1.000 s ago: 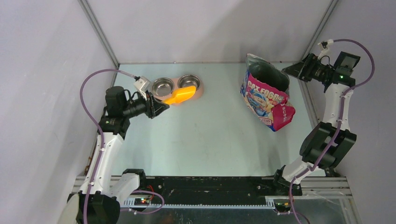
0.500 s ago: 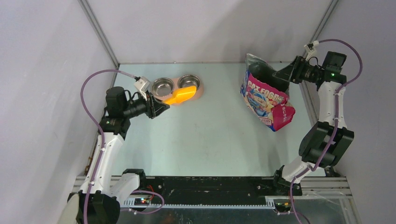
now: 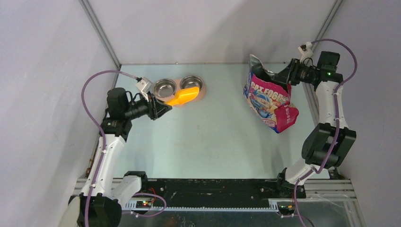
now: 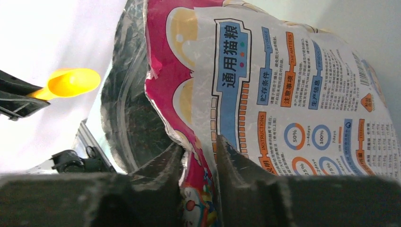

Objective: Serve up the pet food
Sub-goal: Collect the pet food from the pet food bag.

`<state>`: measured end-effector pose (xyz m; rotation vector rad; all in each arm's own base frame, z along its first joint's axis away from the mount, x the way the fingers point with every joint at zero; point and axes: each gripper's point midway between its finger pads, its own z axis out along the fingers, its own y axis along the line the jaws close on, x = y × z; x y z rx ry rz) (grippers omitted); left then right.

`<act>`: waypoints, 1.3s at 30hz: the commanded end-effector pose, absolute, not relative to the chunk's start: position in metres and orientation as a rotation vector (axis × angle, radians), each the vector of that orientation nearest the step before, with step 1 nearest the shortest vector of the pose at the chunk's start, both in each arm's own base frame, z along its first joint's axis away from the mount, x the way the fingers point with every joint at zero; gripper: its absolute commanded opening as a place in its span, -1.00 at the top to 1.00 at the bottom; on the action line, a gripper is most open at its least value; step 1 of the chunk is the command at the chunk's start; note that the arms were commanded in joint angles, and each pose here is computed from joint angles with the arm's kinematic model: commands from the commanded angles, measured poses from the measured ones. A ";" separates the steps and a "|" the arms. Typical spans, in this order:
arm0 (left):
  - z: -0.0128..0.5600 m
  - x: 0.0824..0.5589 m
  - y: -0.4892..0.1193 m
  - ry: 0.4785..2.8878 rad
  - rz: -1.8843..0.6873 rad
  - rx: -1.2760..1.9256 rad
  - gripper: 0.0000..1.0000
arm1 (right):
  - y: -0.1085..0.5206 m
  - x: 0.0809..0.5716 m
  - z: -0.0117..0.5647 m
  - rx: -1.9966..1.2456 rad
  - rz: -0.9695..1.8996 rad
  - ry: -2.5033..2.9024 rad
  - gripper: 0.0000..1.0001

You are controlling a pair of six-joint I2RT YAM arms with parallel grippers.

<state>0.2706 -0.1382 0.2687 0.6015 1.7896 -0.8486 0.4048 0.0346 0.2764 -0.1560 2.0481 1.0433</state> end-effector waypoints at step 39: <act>0.281 0.282 -0.135 1.776 -0.833 0.554 1.00 | 0.180 0.367 0.328 -0.331 0.494 1.832 1.00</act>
